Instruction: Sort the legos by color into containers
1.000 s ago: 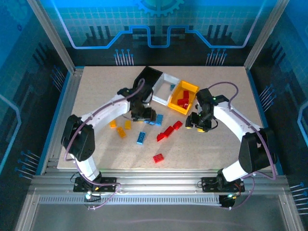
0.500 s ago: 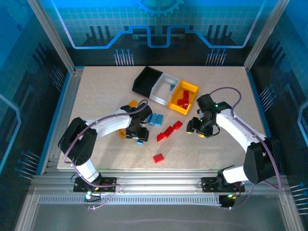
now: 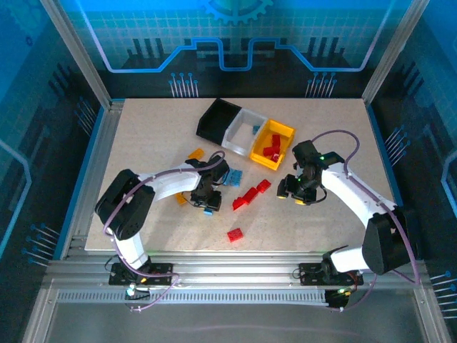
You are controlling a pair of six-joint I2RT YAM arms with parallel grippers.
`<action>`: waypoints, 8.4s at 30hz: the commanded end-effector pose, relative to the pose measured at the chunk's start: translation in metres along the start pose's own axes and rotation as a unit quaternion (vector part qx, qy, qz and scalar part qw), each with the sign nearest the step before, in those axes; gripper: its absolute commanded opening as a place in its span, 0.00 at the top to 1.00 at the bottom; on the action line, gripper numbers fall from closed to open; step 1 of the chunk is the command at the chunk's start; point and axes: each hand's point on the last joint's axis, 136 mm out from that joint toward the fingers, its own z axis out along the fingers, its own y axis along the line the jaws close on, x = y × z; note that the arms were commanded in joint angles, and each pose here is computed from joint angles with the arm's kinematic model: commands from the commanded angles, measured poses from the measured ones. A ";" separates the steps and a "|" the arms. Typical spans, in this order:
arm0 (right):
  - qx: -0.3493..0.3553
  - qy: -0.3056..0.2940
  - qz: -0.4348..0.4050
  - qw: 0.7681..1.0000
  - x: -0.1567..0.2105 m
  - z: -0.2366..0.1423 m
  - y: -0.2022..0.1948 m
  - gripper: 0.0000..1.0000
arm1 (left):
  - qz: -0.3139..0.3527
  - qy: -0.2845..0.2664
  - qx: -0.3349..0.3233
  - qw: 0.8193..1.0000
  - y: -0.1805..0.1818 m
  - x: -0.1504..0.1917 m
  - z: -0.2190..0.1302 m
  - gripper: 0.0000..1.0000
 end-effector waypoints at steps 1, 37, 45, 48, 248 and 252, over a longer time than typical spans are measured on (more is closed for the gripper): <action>0.003 -0.005 -0.002 1.000 -0.001 -0.005 0.005 0.41 | 0.006 0.003 -0.007 1.000 0.000 0.000 0.005 0.69; 0.018 0.009 -0.021 1.000 0.019 -0.012 -0.013 0.40 | -0.042 -0.166 0.087 0.981 -0.060 -0.262 -0.091 0.68; 0.033 0.012 -0.040 0.999 0.018 -0.015 -0.018 0.40 | -0.057 -0.195 0.111 0.973 -0.057 -0.283 -0.091 0.56; 0.034 0.013 -0.041 0.998 0.017 -0.016 -0.018 0.39 | -0.059 -0.199 0.117 0.971 -0.059 -0.286 -0.091 0.52; -0.088 -0.092 -0.130 0.983 -0.147 -0.056 0.184 0.34 | -0.252 -0.135 0.078 0.955 0.131 0.001 -0.117 0.27; -0.080 -0.083 -0.130 0.985 -0.118 -0.058 0.169 0.33 | -0.258 -0.138 0.083 0.953 0.130 0.006 -0.115 0.25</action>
